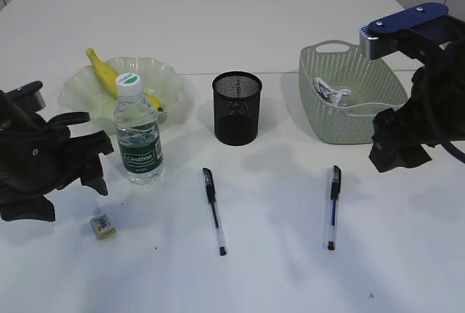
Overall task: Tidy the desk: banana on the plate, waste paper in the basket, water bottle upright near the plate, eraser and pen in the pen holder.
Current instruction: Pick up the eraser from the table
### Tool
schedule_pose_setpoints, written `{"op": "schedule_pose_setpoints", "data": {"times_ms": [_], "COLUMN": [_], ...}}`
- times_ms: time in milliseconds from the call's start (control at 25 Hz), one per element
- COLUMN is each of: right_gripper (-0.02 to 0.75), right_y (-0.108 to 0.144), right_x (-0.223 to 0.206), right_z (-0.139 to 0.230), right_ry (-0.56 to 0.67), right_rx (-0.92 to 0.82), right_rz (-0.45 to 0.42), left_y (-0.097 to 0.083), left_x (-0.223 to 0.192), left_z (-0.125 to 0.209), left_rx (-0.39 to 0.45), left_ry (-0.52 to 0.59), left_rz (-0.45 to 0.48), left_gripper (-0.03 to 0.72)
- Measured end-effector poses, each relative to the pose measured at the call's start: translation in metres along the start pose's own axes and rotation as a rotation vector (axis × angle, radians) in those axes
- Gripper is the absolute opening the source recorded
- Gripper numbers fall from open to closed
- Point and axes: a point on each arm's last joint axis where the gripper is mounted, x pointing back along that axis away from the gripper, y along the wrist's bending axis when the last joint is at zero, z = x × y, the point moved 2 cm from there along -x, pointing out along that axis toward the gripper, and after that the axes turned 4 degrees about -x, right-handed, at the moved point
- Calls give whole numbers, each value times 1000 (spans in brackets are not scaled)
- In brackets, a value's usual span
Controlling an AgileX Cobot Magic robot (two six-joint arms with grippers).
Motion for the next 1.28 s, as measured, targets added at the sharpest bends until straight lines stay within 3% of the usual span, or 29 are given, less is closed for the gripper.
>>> {"op": "schedule_pose_setpoints", "data": {"times_ms": [640, 1280], "right_gripper": [580, 581], "right_y": [0, 0], "right_x": [0, 0], "right_z": [0, 0], "right_ry": [2, 2], "right_rx": [0, 0], "right_rz": [0, 0], "left_y": [2, 0], "left_x": [-50, -70], "left_z": [2, 1], "left_rx": [126, 176], "left_ry": [45, 48], "left_rz": [-58, -62], "left_gripper": [529, 507]}}
